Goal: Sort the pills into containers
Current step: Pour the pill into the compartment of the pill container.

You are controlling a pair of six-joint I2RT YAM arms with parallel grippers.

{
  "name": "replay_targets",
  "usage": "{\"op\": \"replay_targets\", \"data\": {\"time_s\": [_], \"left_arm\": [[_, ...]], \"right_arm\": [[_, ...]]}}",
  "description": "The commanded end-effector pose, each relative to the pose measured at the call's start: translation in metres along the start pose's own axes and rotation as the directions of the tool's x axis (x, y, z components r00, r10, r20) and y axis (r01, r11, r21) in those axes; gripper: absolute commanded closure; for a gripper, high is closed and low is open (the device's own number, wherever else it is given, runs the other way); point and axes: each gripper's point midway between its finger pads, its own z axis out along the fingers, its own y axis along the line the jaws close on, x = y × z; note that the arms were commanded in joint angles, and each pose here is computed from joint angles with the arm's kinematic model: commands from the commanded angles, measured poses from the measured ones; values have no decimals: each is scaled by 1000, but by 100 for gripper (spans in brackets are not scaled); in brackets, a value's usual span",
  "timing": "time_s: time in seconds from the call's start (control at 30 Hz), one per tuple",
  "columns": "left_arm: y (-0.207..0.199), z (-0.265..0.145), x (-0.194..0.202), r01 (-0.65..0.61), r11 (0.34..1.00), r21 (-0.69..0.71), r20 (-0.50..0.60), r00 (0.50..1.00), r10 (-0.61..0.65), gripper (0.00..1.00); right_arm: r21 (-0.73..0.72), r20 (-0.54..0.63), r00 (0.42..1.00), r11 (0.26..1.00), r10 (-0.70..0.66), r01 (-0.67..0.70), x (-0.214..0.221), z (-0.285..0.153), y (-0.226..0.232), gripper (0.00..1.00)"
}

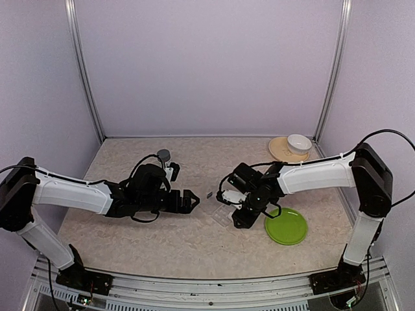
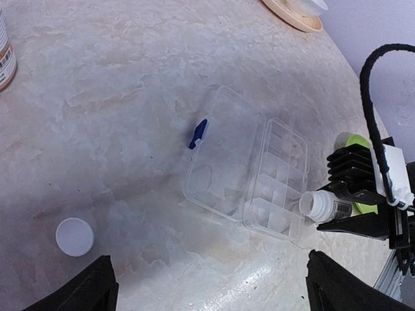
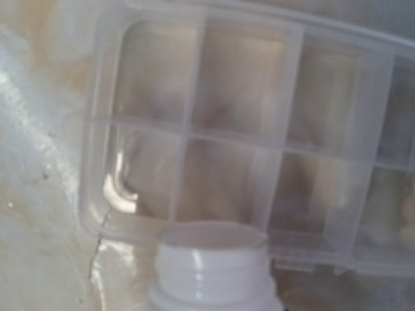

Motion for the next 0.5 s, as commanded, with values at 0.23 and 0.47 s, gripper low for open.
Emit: {"op": "replay_targets", "data": {"time_s": [0.23,0.47], "left_arm": [[-1,-5,-7,4,1000,8,35,999,-4,1],[-2,-5,-6,6,1000,11,33,999,-6,1]], "right_arm": [[11,-66,997,1000,-28,29,7,3,2,82],[12,-80,996,999,-31,32,7,1,2,81]]}}
